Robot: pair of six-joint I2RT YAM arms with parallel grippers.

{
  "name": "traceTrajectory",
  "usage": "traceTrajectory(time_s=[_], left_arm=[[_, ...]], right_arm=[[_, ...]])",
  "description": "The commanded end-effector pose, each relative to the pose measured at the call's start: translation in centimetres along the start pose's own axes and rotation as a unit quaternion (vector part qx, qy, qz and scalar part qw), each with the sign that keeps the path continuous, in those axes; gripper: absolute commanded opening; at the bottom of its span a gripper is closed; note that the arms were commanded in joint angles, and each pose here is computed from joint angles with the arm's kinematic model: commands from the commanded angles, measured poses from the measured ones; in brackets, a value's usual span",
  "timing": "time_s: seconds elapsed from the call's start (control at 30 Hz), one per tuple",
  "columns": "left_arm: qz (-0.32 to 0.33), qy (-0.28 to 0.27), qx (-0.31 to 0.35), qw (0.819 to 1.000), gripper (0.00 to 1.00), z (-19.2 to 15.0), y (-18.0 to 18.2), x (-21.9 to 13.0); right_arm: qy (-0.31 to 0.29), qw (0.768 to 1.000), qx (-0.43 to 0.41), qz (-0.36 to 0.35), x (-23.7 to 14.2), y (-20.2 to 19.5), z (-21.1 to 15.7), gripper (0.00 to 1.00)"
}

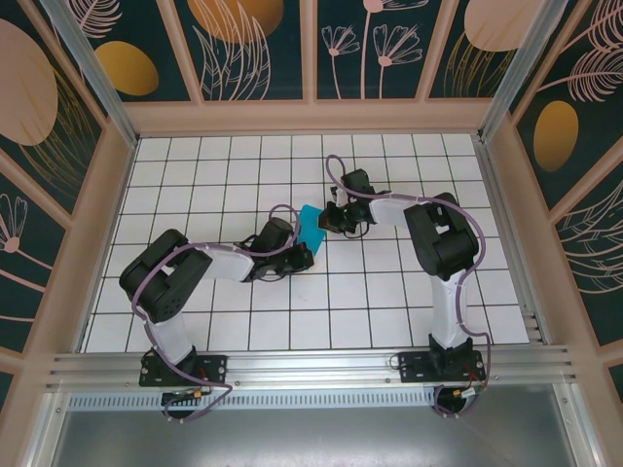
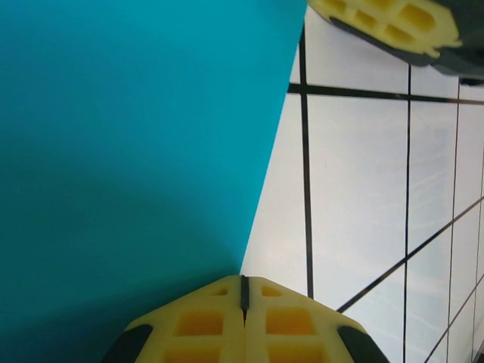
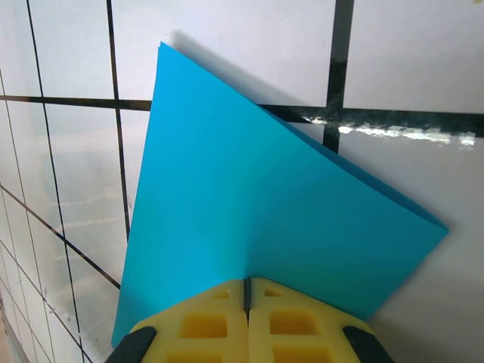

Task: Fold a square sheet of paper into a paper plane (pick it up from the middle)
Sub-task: Move the square sheet of paper to the center of the table.

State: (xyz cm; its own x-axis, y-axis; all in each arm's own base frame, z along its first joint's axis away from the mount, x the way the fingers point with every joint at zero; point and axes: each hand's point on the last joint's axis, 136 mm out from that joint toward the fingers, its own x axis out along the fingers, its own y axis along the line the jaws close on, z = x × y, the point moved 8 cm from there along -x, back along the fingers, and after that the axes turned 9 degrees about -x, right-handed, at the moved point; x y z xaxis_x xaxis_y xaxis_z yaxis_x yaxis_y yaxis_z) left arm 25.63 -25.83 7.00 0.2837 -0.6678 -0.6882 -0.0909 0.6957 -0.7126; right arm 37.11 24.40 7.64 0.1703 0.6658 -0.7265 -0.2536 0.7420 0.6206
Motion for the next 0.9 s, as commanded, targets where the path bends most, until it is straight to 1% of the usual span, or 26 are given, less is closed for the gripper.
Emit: traceTrajectory(time_s=[0.0, 0.2, 0.3, 0.43, 0.5, 0.57, 0.67, 0.73, 0.77, 0.8, 0.87], left_arm=[[0.042, 0.069, 0.001, 0.997, 0.0, -3.0, 1.2, 0.2], [0.064, 0.068, -0.006, 0.996, 0.0, -3.6, 2.0, 0.0], [0.062, 0.065, -0.001, 0.996, 0.0, -3.6, 1.8, -0.3], [0.045, 0.059, 0.024, 0.997, 0.0, -3.0, 0.3, -0.9], [0.027, 0.054, 0.041, 0.997, 0.02, -2.6, -1.0, -1.3], [0.022, 0.02, 0.056, 0.998, 0.04, -1.4, -2.8, -2.4], [0.036, -0.029, 0.042, 0.998, 0.08, 0.9, -3.5, -3.9], [0.035, -0.061, 0.012, 0.997, 0.1, 2.7, -2.8, -5.3], [0.037, -0.075, 0.004, 0.996, 0.13, 3.3, -2.5, -5.9], [0.043, -0.096, -0.009, 0.994, 0.16, 4.2, -1.9, -6.7], [0.06, -0.128, -0.036, 0.989, 0.18, 5.4, -0.6, -8.1]], right_arm=[[0.033, 0.997, 0.015, -0.069, 2.0, -2.8, -1.8, 0.0], [0.033, 0.997, 0.013, -0.072, 2.1, -2.9, -1.8, 0.0], [0.032, 0.997, 0.008, -0.076, 1.9, -2.8, -1.7, 0.0], [0.024, 0.997, -0.005, -0.079, 1.2, -2.3, -0.9, 0.0], [0.018, 0.997, -0.013, -0.078, 0.8, -1.7, -0.1, 0.0], [0.01, 0.997, -0.024, -0.071, 0.3, -0.8, 0.8, 0.0], [-0.014, 0.998, -0.036, -0.055, -1.1, 1.0, 2.3, 0.0], [-0.03, 0.998, -0.044, -0.044, -2.1, 2.4, 3.1, 0.0], [-0.034, 0.997, -0.046, -0.042, -2.4, 3.0, 3.2, 0.0], [-0.037, 0.997, -0.047, -0.04, -2.6, 3.6, 3.3, 0.0], [-0.039, 0.997, -0.05, -0.047, -2.3, 4.5, 3.0, 0.0]])
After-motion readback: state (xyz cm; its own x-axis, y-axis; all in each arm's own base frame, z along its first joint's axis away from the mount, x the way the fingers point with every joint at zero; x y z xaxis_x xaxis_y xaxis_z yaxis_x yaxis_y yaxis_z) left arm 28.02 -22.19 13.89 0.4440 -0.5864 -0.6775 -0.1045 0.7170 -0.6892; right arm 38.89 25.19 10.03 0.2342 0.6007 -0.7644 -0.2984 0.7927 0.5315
